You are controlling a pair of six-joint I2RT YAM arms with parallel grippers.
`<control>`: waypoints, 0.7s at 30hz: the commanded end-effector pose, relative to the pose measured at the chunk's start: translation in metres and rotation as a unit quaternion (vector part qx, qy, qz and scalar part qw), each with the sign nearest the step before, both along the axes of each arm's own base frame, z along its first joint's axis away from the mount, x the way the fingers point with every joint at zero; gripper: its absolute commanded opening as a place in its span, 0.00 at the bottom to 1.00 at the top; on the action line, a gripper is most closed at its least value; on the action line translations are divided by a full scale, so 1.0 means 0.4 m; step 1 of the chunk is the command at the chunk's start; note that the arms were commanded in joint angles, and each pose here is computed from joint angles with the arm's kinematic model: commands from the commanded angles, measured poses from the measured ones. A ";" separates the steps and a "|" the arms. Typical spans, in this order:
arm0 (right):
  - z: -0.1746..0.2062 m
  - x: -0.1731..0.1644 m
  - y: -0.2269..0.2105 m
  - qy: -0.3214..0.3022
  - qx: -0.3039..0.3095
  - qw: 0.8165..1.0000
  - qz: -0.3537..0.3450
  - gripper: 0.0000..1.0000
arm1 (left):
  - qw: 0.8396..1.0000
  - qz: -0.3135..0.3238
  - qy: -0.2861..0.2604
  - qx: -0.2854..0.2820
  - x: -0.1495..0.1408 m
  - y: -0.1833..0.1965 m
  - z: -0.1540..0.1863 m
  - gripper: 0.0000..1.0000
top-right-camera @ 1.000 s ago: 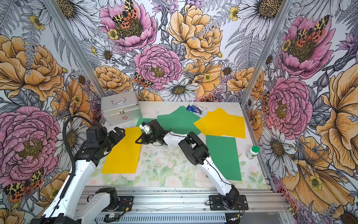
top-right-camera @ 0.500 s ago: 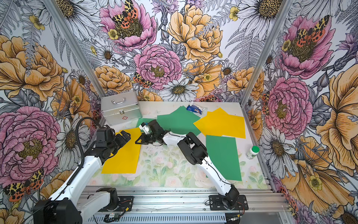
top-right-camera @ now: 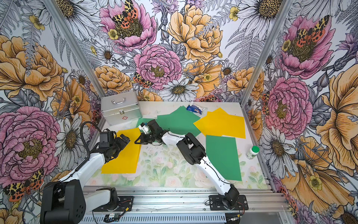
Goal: Sort the scattered colored papers by color
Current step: Place the colored paper.
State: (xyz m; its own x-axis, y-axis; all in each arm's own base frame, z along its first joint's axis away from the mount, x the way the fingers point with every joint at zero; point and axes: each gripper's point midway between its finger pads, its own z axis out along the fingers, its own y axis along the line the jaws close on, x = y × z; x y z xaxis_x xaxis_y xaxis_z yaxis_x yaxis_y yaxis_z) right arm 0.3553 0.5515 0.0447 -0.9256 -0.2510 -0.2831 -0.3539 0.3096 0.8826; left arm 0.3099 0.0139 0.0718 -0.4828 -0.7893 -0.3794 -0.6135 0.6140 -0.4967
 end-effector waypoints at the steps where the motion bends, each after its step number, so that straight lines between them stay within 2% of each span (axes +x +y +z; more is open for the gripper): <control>1: -0.011 -0.007 0.011 -0.001 -0.004 1.000 0.011 0.00 | 0.999 0.021 -0.025 -0.006 0.027 0.017 0.000 0.98; 11: -0.019 -0.006 0.015 0.005 -0.007 1.000 0.013 0.00 | 1.000 0.026 -0.006 -0.011 0.025 0.019 -0.048 0.98; 12: -0.018 -0.005 0.015 0.005 -0.007 1.000 0.012 0.02 | 1.000 0.027 -0.004 -0.010 0.022 0.020 -0.051 0.98; 14: -0.016 -0.007 0.015 0.006 -0.009 1.000 0.012 0.15 | 0.999 0.031 0.000 -0.010 0.016 0.026 -0.059 0.98; 21: 0.005 0.014 -0.017 -0.025 -0.048 0.998 -0.018 0.49 | 0.999 0.039 0.001 -0.029 -0.001 0.023 -0.075 0.98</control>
